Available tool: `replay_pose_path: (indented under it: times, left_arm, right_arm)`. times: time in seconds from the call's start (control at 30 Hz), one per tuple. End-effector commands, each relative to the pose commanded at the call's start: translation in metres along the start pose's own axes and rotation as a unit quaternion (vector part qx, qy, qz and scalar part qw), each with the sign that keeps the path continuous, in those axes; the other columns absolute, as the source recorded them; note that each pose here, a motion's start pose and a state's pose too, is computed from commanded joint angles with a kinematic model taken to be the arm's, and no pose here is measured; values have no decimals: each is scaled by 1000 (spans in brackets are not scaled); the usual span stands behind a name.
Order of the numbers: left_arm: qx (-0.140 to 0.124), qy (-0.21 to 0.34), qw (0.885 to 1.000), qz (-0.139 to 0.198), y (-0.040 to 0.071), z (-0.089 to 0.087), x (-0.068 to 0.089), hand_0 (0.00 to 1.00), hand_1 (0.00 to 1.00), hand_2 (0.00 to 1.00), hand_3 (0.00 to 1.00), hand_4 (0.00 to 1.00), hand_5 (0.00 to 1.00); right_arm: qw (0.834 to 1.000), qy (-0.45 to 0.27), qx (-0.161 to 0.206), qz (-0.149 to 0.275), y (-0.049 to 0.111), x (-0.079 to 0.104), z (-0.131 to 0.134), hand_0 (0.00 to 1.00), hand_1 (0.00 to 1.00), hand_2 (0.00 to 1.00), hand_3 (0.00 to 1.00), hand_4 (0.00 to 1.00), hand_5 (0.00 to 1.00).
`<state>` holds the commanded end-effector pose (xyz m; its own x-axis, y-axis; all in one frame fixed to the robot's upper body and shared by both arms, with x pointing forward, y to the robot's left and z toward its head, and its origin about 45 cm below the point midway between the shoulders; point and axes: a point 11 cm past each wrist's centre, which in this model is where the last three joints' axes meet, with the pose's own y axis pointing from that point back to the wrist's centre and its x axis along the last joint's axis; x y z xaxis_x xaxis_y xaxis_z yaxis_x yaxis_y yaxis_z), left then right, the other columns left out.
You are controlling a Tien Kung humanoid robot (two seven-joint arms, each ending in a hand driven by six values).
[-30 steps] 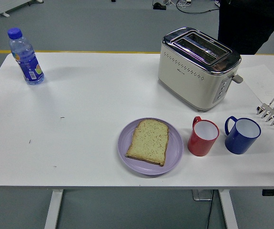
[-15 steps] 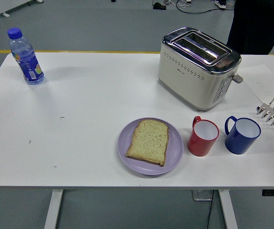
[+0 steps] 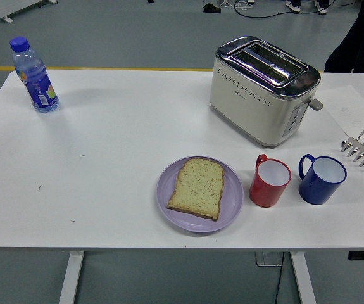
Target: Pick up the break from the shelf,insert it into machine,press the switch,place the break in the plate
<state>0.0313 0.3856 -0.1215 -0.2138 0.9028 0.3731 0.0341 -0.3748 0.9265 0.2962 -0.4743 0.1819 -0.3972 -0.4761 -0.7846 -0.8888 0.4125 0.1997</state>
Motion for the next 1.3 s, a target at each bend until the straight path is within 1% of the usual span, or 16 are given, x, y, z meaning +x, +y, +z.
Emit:
replay_pose_path:
  times: [0.2,0.37,0.7,1.03,1.07,1.23,1.27,1.3]
  left_arm:
    - [2,-1,1000,0,0,-2,0,688,587,711,667,497,957]
    - [1,-2,1000,0,0,-2,1,687,590,712,666,494,956]
    - [-7,2,1000,-4,1,6,-1,687,594,711,666,494,955]
    - [-14,6,1000,-6,2,13,-2,686,595,711,666,493,955]
    - [-14,6,1000,-6,2,14,-2,690,615,721,674,492,955]
    - [-6,13,1000,-14,2,12,-4,690,615,721,674,492,955]
    - [-4,17,1000,-19,2,12,-5,704,706,786,749,524,998]
    - [-2,21,1000,-24,2,11,-6,704,706,786,749,524,998]
  right_arm:
    - [1000,-7,0,8,0,5,2,725,692,729,697,506,190]
    - [1000,-9,3,7,0,6,1,721,693,727,695,511,191]
    - [1000,-18,12,-3,-1,-1,-3,717,687,726,688,506,191]
    - [999,-25,26,-23,-2,-11,-7,713,684,724,684,509,204]
    - [999,-25,27,-24,-2,-12,-7,711,676,720,679,512,239]
    - [999,-29,30,-25,-2,-13,-6,711,676,720,679,512,239]
    - [999,-30,31,-26,-2,-13,-7,702,674,713,670,512,248]
    - [999,-30,32,-26,-2,-13,-7,702,674,713,670,512,248]
